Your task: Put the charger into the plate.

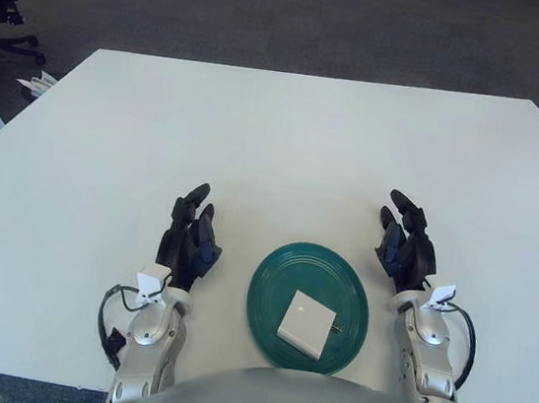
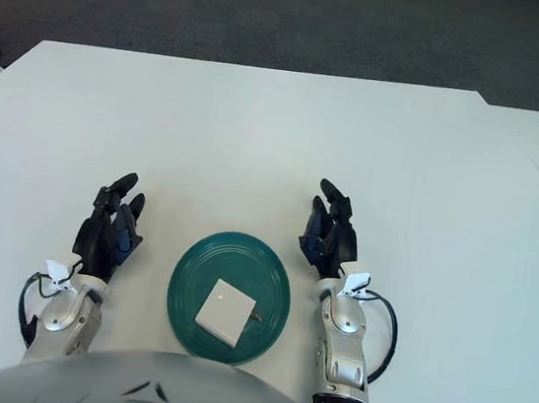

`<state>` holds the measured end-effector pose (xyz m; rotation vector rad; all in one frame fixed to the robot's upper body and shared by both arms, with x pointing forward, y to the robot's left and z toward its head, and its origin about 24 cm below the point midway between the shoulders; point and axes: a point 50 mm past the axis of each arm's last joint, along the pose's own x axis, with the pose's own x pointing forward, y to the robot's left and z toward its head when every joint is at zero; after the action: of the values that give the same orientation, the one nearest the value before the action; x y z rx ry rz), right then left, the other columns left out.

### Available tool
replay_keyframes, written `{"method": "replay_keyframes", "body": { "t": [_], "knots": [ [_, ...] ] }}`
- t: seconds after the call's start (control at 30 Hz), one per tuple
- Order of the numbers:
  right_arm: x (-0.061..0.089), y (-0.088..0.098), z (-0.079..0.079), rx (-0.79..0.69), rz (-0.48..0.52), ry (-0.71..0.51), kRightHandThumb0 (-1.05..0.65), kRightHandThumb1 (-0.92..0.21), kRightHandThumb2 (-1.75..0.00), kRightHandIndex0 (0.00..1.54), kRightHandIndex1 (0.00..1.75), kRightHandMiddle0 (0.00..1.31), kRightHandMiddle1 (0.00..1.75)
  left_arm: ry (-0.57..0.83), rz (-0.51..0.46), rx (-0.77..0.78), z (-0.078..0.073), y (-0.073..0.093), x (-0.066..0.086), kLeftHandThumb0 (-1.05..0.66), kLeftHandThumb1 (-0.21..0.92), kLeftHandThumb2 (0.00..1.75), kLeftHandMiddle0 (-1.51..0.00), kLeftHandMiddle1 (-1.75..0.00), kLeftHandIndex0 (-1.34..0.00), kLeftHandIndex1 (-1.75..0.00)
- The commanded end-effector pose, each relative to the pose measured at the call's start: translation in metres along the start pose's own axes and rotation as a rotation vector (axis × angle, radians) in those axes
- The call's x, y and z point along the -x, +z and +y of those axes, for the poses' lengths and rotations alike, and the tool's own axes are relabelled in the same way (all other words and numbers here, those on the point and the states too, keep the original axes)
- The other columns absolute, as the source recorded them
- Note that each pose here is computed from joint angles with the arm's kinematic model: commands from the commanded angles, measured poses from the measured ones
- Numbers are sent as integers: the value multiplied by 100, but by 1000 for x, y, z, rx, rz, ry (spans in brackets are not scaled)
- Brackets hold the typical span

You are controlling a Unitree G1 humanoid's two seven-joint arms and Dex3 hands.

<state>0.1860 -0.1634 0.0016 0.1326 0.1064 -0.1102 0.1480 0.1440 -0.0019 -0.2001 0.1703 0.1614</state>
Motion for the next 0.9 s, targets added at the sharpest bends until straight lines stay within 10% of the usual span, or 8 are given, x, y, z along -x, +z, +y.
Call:
{"method": "replay_keyframes", "body": {
  "t": [0.0,0.87],
  "knots": [
    [36,-35,0,-28,216,-42,-79,-92,-81,31,2,0,60,0,124,52,2,-23,13,-98,92,85,-28,-2,0,-78],
    [56,-18,-10,-5,185,-81,-74,-92,-83,25,0,0,58,-113,165,165,-14,-28,25,-93,92,83,-45,-7,-6,-88]
  ]
}}
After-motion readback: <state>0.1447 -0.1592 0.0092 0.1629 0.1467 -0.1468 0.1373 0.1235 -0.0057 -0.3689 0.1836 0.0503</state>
